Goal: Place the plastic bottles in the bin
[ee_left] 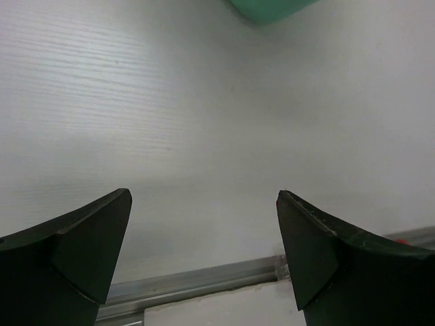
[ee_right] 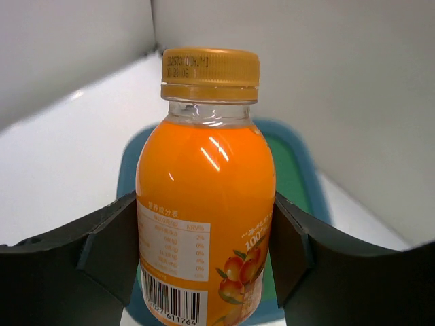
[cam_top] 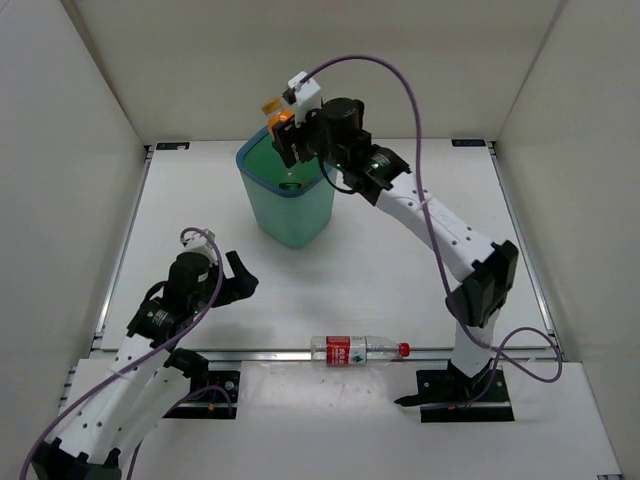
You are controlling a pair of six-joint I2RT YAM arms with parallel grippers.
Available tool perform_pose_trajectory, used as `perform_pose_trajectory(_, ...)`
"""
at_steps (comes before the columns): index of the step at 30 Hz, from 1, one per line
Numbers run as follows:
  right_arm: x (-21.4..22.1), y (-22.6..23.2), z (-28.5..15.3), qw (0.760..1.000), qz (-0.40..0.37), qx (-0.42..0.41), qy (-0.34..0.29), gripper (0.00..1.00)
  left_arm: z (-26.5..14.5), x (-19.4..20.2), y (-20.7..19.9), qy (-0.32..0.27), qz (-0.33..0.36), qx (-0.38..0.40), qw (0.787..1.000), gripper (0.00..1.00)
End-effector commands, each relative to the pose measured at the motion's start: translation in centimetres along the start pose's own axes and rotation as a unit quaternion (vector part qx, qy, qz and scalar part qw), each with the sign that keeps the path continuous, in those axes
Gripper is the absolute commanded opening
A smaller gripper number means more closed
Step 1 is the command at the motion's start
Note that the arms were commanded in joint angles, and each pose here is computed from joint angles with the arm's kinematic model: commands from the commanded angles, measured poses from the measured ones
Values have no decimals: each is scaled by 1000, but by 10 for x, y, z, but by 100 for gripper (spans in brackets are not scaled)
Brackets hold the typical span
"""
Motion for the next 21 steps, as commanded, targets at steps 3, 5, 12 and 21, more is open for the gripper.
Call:
perform_pose_trajectory(3, 42, -5, 23, 999, 35, -10, 39, 71, 3, 7, -24, 64, 114, 49, 990, 98)
perform_pose_trajectory(5, 52, -10, 21, 997, 53, -9, 59, 92, 2, 8, -26, 75, 140, 44, 986, 99)
perform_pose_trajectory(12, 31, -10, -11, 998, 40, 26, 45, 99, 4, -5, -47, 83, 185, 84, 976, 99)
perform_pose_trajectory(21, 66, -52, -113, 980, 135, 108, 102, 99, -2, 48, -135, 218, 355, 274, 867, 99)
Point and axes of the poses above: each gripper's point midway between its finger pads, its own z axis out along the fingers, its own y axis along the line the jaws close on, x = y × z, the point moved 4 cm from there along -z, back along the fingers, and after that the axes turned 4 degrees about -z, right-handed, at the moved point
